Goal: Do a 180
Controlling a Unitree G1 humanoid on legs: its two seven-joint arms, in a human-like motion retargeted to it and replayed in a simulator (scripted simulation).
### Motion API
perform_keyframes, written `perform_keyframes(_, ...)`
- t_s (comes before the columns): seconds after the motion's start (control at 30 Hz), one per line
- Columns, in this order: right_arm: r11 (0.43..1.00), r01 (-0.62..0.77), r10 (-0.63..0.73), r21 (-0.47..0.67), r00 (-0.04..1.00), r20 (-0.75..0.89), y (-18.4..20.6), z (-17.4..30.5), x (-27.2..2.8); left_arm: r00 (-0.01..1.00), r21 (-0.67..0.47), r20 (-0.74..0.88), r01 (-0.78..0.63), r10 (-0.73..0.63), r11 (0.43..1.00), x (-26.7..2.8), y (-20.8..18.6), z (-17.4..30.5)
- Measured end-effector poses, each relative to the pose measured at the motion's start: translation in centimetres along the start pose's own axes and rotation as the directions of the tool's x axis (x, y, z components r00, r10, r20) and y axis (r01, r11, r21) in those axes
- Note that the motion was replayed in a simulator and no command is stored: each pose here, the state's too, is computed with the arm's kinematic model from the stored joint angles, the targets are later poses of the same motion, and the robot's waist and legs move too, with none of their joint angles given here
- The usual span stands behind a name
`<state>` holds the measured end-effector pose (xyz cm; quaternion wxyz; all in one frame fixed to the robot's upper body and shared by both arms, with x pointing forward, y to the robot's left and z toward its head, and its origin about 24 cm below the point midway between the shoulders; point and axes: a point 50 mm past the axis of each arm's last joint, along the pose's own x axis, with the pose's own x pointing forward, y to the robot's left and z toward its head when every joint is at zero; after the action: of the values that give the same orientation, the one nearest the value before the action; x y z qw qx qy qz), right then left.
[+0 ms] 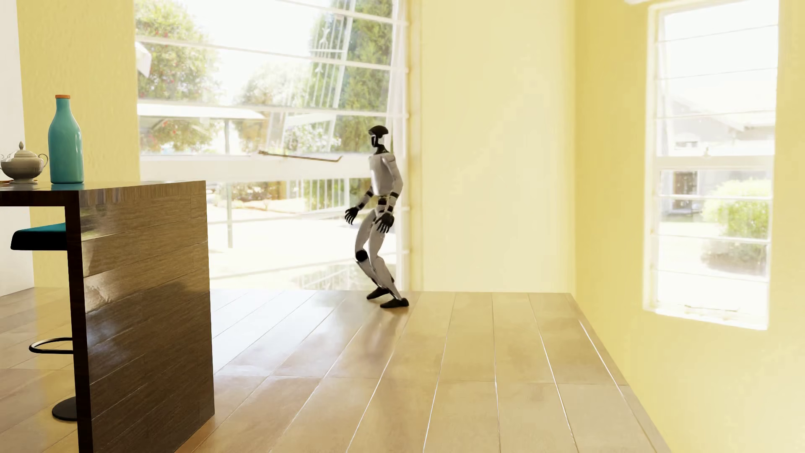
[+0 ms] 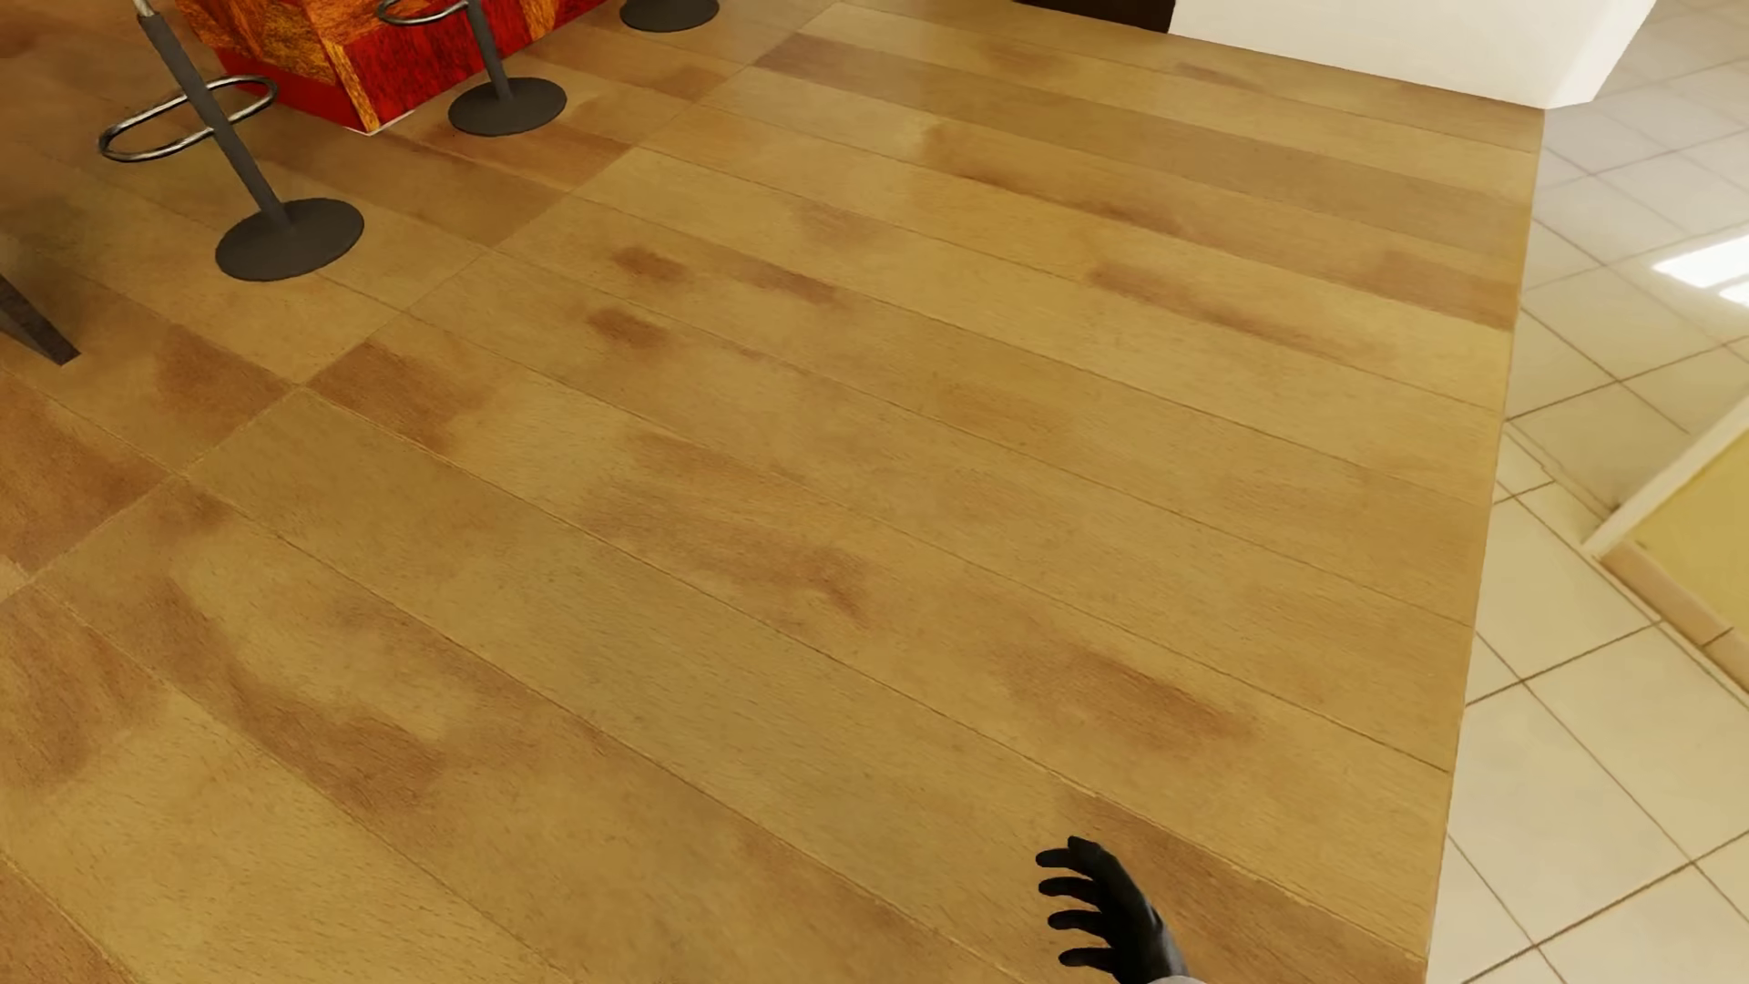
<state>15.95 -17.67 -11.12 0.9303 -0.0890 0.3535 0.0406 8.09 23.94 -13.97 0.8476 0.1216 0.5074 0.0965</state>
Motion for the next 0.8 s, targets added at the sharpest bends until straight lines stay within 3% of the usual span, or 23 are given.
perform_keyframes(0.13, 0.998, 0.027, -0.035, -0.058, 0.991, -0.127, -4.3, -4.2, -2.4, 0.995, 0.009, 0.096, -0.01, 0.009, 1.0, -0.2, -3.1, 3.0)
perform_keyframes(0.2, 0.999, 0.026, -0.03, -0.028, 0.989, -0.146, -3.2, -4.2, -2.2, 0.997, -0.003, 0.075, 0.018, -0.018, 1.0, -0.1, -3.2, 3.2)
perform_keyframes(0.27, 1.0, 0.022, -0.022, 0.003, 0.998, -0.058, -1.4, -0.6, -0.3, 0.998, -0.007, 0.058, 0.016, -0.015, 1.0, 0.1, -1.2, 2.1)
perform_keyframes(0.37, 0.999, 0.028, -0.028, 0.025, 1.0, 0.0, -0.2, 0.7, 0.2, 1.0, -0.003, 0.029, 0.0, 0.001, 1.0, -0.3, -0.1, 0.0)
perform_keyframes(0.47, 0.994, 0.107, -0.1, 0.035, 0.982, -0.162, -4.0, -4.8, -2.8, 0.993, -0.008, 0.113, -0.018, 0.018, 1.0, 0.0, -1.7, 2.9)
perform_keyframes(0.5, 0.997, 0.083, -0.08, 0.007, 0.975, -0.209, -3.5, -5.7, -3.0, 0.994, -0.017, 0.109, -0.005, 0.007, 1.0, -0.2, -2.8, 2.9)
perform_keyframes(0.67, 1.0, 0.013, -0.014, -0.011, 0.999, -0.05, -0.6, -0.3, -0.1, 0.999, -0.02, -0.023, -0.032, 0.031, 0.999, -0.2, -0.5, -0.1)
perform_keyframes(0.73, 0.999, 0.048, -0.047, 0.007, 0.998, -0.044, -1.9, -1.2, -0.5, 0.998, 0.002, -0.037, -0.052, 0.052, 0.999, 0.0, -0.2, -0.2)
perform_keyframes(0.8, 0.997, 0.078, -0.078, -0.002, 0.993, -0.087, -3.7, -3.5, -2.1, 0.998, 0.016, 0.054, -0.025, 0.024, 1.0, -0.1, -2.3, 2.1)
